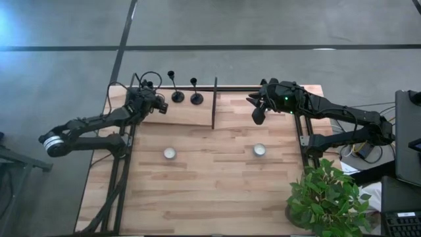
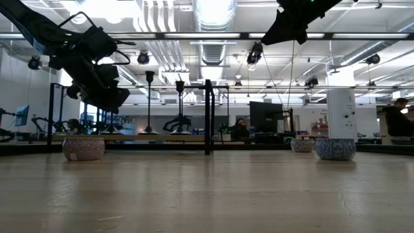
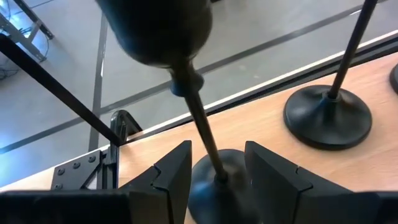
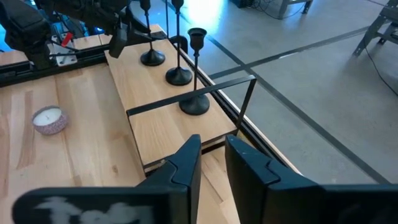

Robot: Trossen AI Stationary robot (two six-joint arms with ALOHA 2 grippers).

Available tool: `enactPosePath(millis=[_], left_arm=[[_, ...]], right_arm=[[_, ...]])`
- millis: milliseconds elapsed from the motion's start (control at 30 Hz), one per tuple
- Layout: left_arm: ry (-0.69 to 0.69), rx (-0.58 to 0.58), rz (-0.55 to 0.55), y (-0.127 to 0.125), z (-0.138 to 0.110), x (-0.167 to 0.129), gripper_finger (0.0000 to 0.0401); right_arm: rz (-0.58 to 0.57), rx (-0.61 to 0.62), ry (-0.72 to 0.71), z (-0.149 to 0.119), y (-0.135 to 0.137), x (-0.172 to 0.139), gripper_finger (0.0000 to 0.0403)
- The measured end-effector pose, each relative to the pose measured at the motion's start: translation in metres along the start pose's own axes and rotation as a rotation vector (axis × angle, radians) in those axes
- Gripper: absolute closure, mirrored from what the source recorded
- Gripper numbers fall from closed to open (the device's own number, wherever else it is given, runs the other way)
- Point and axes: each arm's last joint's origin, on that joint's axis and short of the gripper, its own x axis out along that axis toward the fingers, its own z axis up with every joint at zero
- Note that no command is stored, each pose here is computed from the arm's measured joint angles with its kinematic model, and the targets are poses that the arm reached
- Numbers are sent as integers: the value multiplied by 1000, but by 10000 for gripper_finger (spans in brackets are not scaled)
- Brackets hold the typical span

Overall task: Pick & Place candle stick holders
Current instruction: Align the black candle holder with the black candle holders on the shelf

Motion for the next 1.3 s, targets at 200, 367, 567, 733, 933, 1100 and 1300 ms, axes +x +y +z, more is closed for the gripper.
enactPosePath(millis=[200,367,567,733,933,1100,1300], left_arm=[[2,-52,-8,0,0,0,247],[27,-32,-13,-1,0,-1,248],[64,37,-14,0,6,-4,248],[63,109,-14,0,13,-6,248],[87,187,-5,2,21,-9,248],[143,221,-16,3,20,-11,248],[185,241,-21,5,21,-14,248]], right_arm=[[0,0,0,0,0,0,338],[0,0,0,0,0,0,329],[0,0,0,0,0,0,319],[0,0,0,0,0,0,313],[0,0,0,0,0,0,315],[0,0,0,0,0,0,325],[0,0,0,0,0,0,336]])
